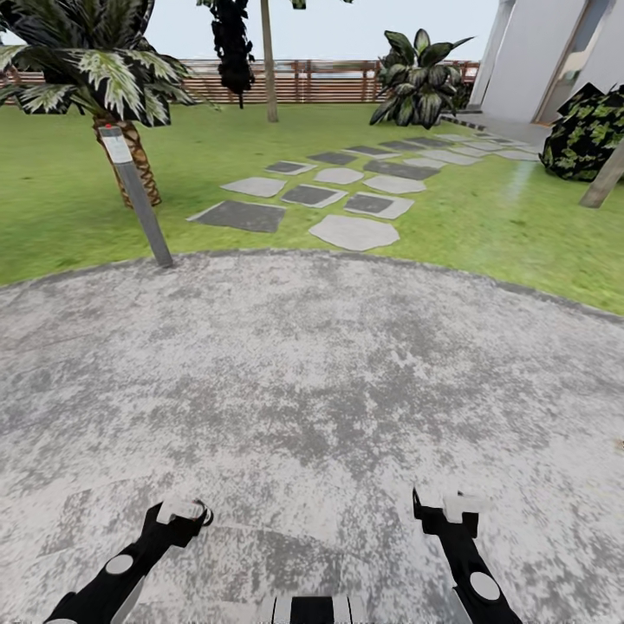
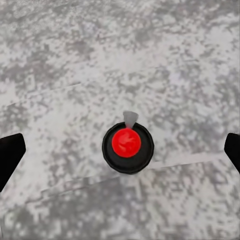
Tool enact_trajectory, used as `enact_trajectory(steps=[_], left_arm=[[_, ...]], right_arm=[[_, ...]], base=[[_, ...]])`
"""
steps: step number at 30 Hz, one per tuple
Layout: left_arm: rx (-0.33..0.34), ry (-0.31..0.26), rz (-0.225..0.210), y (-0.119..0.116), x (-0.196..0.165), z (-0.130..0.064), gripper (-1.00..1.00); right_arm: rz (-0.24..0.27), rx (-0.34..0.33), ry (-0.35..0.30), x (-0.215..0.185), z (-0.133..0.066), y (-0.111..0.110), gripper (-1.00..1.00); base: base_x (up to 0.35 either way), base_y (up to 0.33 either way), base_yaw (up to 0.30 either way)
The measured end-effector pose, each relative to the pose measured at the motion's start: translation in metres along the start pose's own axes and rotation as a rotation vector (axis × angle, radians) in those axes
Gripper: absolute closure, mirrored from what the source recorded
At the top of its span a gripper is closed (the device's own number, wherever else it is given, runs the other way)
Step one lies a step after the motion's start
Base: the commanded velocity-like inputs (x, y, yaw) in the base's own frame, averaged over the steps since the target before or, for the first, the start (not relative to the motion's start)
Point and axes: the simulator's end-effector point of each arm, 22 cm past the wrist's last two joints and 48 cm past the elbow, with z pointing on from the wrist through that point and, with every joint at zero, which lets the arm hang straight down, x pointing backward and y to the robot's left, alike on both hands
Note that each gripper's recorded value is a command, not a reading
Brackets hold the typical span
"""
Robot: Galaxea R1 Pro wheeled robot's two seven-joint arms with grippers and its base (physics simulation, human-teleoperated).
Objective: In the garden, pick up the pesticide atomizer on the floor and spray pesticide onto both trees until each tree trunk is fully covered.
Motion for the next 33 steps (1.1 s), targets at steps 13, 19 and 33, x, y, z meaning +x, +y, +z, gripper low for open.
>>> enact_trajectory(steps=[13,19,33], left_arm=[[0.013,0.032,0.007,-0.006,0.029,0.009,-1.00],[0.020,0.065,0.004,-0.009,0.048,0.013,-1.00],[0.021,0.090,0.000,-0.010,0.062,0.015,-1.00]], right_arm=[[-0.010,-0.002,0.069,0.038,0.004,0.002,-1.00],[-0.014,-0.003,0.103,0.056,0.005,0.002,-1.00],[-0.020,-0.003,0.126,0.069,0.005,0.003,-1.00]], base=[[0.000,0.000,0.000],[0.000,0.000,0.000],[0.042,0.009,0.000]])
